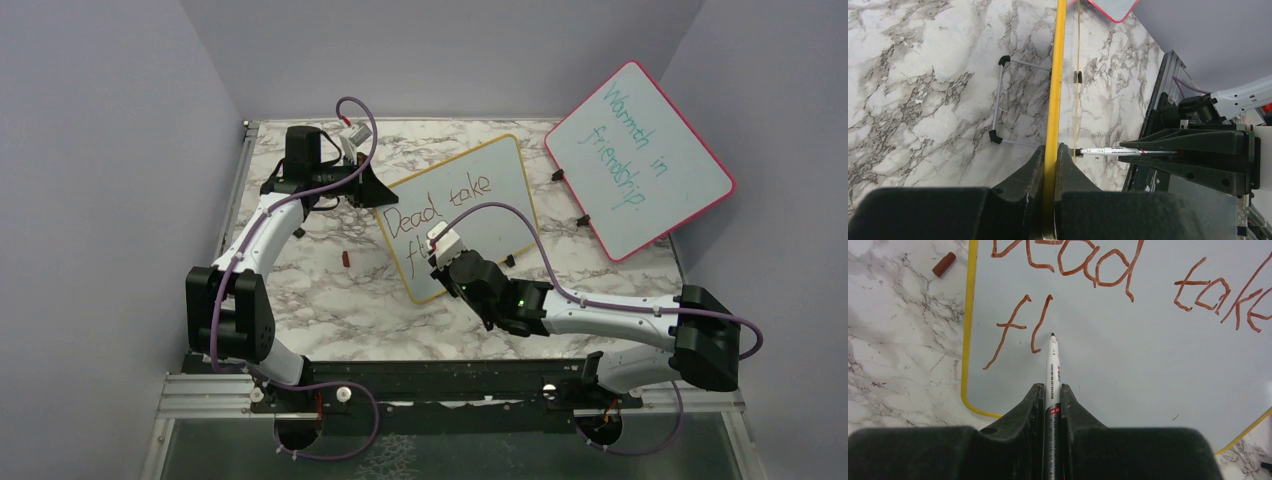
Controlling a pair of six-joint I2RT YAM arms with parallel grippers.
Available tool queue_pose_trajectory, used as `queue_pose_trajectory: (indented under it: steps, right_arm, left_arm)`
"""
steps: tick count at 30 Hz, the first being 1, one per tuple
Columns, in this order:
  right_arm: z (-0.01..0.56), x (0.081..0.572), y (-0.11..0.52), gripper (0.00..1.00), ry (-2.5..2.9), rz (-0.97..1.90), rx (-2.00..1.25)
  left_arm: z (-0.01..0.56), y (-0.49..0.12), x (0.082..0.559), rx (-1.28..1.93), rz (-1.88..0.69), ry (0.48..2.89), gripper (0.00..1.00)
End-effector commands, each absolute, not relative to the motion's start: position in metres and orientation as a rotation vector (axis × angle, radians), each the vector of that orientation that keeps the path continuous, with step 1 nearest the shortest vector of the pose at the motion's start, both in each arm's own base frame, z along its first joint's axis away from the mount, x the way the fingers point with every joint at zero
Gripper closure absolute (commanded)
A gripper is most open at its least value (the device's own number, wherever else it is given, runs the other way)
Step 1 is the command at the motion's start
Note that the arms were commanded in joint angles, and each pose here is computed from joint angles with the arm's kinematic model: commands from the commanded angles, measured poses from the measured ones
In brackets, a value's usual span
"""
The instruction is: Write a sentence on the whiteboard
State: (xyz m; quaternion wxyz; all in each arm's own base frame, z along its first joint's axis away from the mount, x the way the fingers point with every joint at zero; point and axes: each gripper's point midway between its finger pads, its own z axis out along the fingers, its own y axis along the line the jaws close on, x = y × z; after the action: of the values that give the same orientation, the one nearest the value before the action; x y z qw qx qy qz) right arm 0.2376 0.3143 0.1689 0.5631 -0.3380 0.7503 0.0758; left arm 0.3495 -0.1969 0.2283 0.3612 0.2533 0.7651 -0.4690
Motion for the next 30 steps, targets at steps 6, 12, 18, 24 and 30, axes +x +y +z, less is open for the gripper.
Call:
queue_pose_trajectory:
  steps: [6, 12, 18, 24, 30]
  right_arm:
    - [0.179, 0.248, 0.318, 0.99, 1.733, 0.174, -0.742]
    - [0.168, 0.25, 0.317, 0.99, 1.755, 0.158, -0.746]
    - [0.164, 0.252, 0.312, 1.0, 1.772, 0.136, -0.734]
    - [0.172, 0.251, 0.307, 1.0, 1.762, 0.143, -0.716]
    - [0.173, 0.245, 0.309, 0.99, 1.765, 0.187, -0.74]
  left_arm:
    - [0.181, -0.167, 0.375, 0.56, -0.958, 2.121, 1.0]
    - [0.18, -0.167, 0.375, 0.561, -0.959, 2.121, 1.0]
    - [0.18, -0.167, 0.375, 0.559, -0.957, 2.122, 1.0]
    - [0.18, -0.167, 0.375, 0.559, -0.957, 2.122, 1.0]
    - [0.18, -0.167, 0.375, 0.559, -0.957, 2.123, 1.0]
